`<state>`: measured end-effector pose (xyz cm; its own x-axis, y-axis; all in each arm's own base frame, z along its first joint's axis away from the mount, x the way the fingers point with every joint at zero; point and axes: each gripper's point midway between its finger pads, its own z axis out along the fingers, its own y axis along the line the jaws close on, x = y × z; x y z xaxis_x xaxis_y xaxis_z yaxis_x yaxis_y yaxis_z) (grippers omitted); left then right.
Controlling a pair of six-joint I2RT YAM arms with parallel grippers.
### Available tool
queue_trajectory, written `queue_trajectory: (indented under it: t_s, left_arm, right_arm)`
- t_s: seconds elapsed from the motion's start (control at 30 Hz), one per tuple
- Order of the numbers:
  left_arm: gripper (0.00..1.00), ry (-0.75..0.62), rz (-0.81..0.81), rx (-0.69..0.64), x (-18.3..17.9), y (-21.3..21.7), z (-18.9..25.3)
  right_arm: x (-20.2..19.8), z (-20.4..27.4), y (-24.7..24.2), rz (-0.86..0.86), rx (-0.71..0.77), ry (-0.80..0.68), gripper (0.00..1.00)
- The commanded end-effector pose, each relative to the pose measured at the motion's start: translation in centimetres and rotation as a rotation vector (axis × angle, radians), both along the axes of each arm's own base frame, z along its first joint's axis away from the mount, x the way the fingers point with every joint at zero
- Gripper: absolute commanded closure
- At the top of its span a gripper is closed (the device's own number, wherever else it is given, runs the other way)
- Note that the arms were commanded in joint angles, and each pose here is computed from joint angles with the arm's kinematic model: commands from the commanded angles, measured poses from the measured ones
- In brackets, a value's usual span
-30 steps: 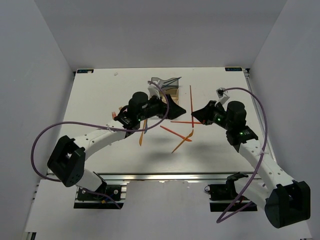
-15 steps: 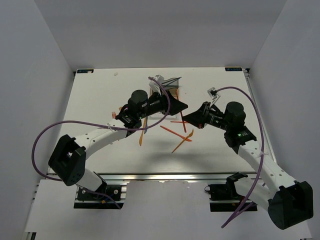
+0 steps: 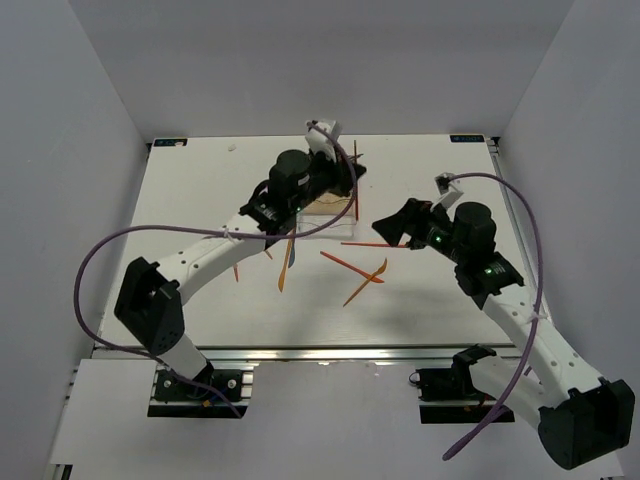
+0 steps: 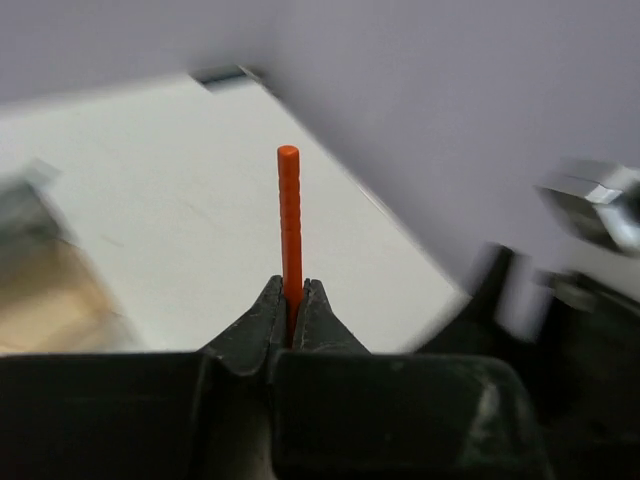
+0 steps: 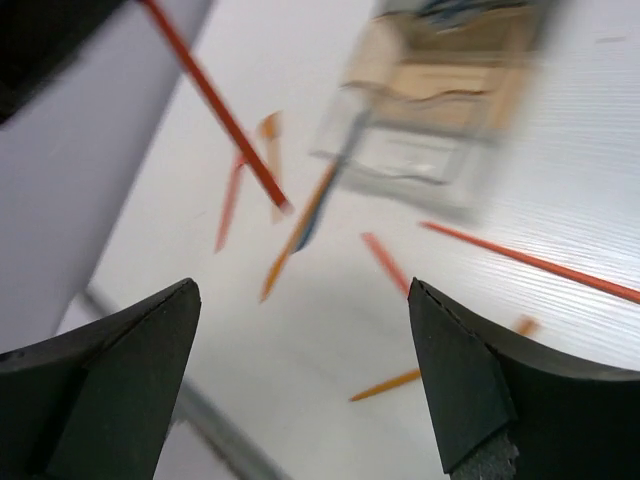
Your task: Sort the eating utensils into containers
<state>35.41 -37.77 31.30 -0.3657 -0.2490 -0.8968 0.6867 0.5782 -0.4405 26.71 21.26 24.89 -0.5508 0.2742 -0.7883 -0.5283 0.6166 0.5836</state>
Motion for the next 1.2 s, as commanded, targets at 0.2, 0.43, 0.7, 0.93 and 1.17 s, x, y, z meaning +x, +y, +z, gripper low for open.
queue_trajectory:
  t_s: [0.2,0.43,0.7,0.93,1.17]
  left_arm:
    - [1.0,-0.531,0.403,0.639,16.5,5.2,-0.9]
    - [1.0,-0.625,0.406,0.709,24.3,5.3,-2.1]
    - [1.0,-0.597,0.354,0.695,26.7,3.7,-7.4]
    - [0.9,-0.57,0.351,0.765,26.8,4.5,-12.1]
    - [0.45,-0.564,0.329,0.78,26.0,4.8,-13.0]
  right_arm:
    - [1.2,-1.3,-9.0,-0.444,-0.252,0.012,0.11]
    - [-0.9,-2.3,-9.1,-0.388,-0.274,-0.007,0.11]
    - [-1.1,-2.8,-8.3,-0.322,-0.294,-0.017,0.11]
    - [-0.9,-2.5,-8.3,-0.323,-0.288,-0.032,0.11]
    - [0.1,-3.0,-8.0,-0.328,-0.296,-0.013,0.11]
